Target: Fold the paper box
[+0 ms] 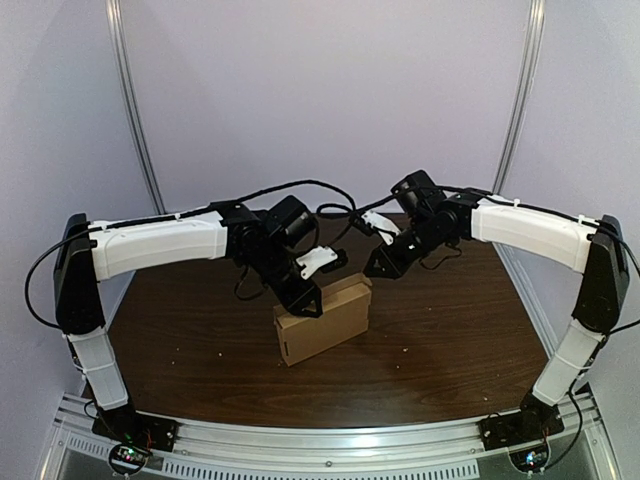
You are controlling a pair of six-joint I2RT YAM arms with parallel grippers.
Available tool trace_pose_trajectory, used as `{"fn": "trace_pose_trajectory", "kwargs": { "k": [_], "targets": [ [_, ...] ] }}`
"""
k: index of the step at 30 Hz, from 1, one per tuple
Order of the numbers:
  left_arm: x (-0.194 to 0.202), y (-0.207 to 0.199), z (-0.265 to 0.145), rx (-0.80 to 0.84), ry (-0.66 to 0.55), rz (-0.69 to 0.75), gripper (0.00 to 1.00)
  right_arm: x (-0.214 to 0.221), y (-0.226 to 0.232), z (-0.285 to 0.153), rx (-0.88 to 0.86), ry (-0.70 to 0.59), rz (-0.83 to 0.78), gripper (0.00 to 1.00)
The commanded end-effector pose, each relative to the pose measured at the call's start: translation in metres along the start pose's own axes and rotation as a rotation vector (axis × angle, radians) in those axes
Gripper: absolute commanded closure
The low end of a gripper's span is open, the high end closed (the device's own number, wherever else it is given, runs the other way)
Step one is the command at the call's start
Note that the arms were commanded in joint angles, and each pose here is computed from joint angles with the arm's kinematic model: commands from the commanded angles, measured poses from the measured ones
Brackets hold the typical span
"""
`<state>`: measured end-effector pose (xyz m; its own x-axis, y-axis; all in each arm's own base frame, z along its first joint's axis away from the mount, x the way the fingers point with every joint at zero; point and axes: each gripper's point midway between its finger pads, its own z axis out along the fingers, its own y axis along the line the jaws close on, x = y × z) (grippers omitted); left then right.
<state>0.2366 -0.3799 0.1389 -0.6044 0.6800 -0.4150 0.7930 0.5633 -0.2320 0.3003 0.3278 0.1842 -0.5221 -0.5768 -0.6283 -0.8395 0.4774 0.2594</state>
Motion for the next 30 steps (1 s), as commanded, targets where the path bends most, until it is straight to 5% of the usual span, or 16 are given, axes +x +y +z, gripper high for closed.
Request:
{"fn": "trace_pose_trajectory", "kwargs": {
  "k": [1, 13, 30],
  "targets": [
    [0.017, 0.006, 0.010, -0.013, 0.074, -0.034, 0.74, -0.004, 0.005, 0.003, -0.007, 0.008, 0.005, 0.87],
    [0.016, 0.008, 0.011, -0.022, 0.067, -0.040, 0.74, 0.003, 0.003, 0.010, 0.010, 0.038, 0.029, 1.00],
    [0.007, 0.015, 0.011, -0.065, 0.029, -0.069, 0.75, 0.000, 0.017, 0.006, 0.066, -0.018, 0.150, 1.00]
  ]
}}
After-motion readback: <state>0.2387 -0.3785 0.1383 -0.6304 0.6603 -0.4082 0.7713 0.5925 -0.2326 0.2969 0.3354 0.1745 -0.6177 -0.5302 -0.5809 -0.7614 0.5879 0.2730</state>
